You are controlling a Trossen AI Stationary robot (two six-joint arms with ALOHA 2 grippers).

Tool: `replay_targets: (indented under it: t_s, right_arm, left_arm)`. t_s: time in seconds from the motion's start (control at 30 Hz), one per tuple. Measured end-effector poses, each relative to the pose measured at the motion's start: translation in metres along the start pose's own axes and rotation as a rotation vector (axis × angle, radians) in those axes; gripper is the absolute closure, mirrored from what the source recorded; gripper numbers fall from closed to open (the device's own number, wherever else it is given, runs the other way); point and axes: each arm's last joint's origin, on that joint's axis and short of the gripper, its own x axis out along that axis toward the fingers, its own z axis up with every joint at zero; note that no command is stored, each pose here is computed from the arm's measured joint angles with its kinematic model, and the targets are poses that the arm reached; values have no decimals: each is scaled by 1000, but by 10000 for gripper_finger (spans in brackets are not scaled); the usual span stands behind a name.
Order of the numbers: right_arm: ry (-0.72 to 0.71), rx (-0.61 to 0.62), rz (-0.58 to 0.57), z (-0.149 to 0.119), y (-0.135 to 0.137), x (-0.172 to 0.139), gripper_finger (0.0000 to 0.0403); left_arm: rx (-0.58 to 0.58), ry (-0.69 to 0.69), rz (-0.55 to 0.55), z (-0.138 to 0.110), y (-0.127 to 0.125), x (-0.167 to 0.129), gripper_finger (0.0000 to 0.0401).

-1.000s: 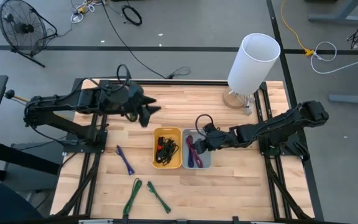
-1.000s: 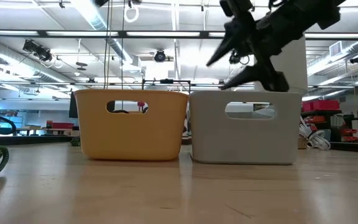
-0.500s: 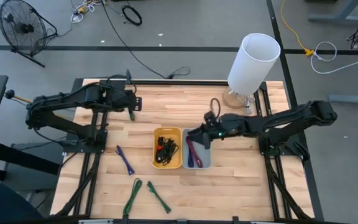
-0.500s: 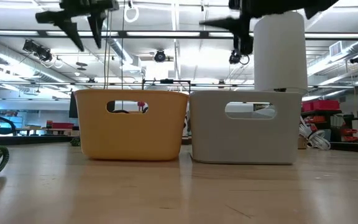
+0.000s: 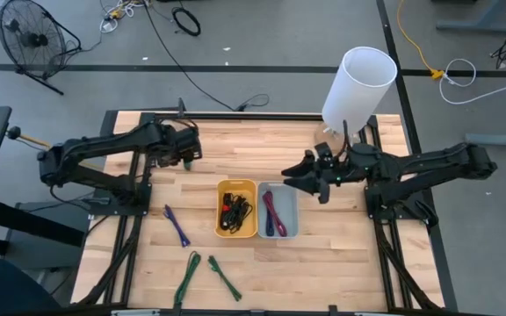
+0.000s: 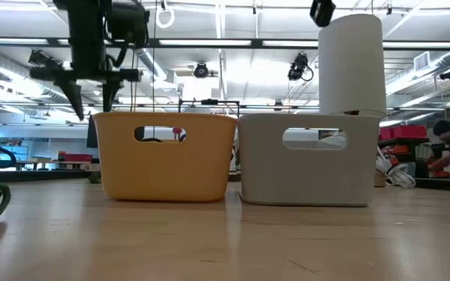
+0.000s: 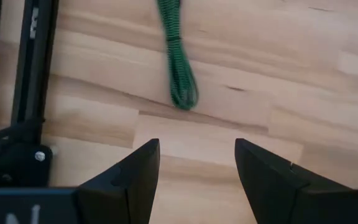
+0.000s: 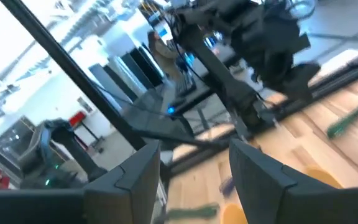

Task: Pick & Place USB Port
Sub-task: Put the black green charger cable into the gray bin

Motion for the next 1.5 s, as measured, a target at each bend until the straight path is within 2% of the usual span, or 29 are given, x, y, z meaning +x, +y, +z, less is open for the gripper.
replay_targets:
  t_s: [0.23,0.37,0.57,0.73,1.03,1.37,1.5]
  right_arm:
    - [91,-13,11,-6,-2,-2,211]
    - [146,-9,-7,-11,-5,-2,211]
    - [152,-8,-8,-12,-5,-2,211]
    - [152,-8,-9,-12,-5,-2,211]
    - [151,20,-13,-12,-5,-2,211]
    - [148,37,-13,-11,-5,-2,211]
    - [148,45,-14,-11,-5,-2,211]
  left_arm:
    - [-111,17,-57,23,3,36,188]
    - [-135,13,-37,35,6,48,188]
    - [-149,24,42,52,11,66,188]
    - [-125,40,57,61,6,85,188]
    - [-78,108,161,67,6,119,188]
    - [-58,113,151,69,-1,141,189]
    - [-52,124,165,69,-2,147,209]
